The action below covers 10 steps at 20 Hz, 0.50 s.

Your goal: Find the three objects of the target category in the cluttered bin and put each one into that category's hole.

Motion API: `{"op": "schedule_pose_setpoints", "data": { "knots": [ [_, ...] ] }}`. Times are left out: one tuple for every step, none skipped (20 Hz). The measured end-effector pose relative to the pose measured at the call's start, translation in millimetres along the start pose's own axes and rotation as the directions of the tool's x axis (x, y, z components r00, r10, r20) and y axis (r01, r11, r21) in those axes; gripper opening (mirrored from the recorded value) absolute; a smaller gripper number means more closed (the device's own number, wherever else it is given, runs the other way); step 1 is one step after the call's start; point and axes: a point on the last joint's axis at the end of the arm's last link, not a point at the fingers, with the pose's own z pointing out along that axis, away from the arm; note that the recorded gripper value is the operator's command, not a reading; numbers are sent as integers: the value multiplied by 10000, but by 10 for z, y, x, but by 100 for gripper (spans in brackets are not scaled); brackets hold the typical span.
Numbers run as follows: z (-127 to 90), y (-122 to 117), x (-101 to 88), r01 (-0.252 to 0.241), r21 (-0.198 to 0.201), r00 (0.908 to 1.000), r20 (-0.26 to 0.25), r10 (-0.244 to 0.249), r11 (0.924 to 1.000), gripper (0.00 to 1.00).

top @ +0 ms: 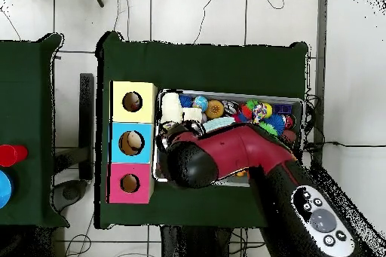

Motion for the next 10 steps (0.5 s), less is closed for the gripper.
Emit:
{"op": "schedule_pose_setpoints", "data": {
  "knots": [
    [-1, 56, -47, 62, -14, 9999, 91, -62, 10000, 0],
    [-1, 92, -73, 102, -23, 9998, 143, -102, 9999, 0],
    [0, 162, -124, 184, -27, 9995, 252, -184, 9998, 0],
    [1, 220, -165, 251, -27, 9991, 335, -250, 9997, 0],
    [5, 314, -223, 363, -23, 9984, 438, -362, 9993, 0],
    [13, 388, -259, 446, -28, 9978, 489, -444, 9990, 0],
    [18, 413, -269, 475, -33, 9976, 498, -473, 9989, 0],
    [24, 452, -284, 514, -46, 9974, 508, -512, 9987, 0],
    [45, 544, -315, 619, -80, 9968, 508, -614, 9981, 0],
    [53, 584, -327, 662, -98, 9966, 496, -657, 9978, 0]
  ]
}}
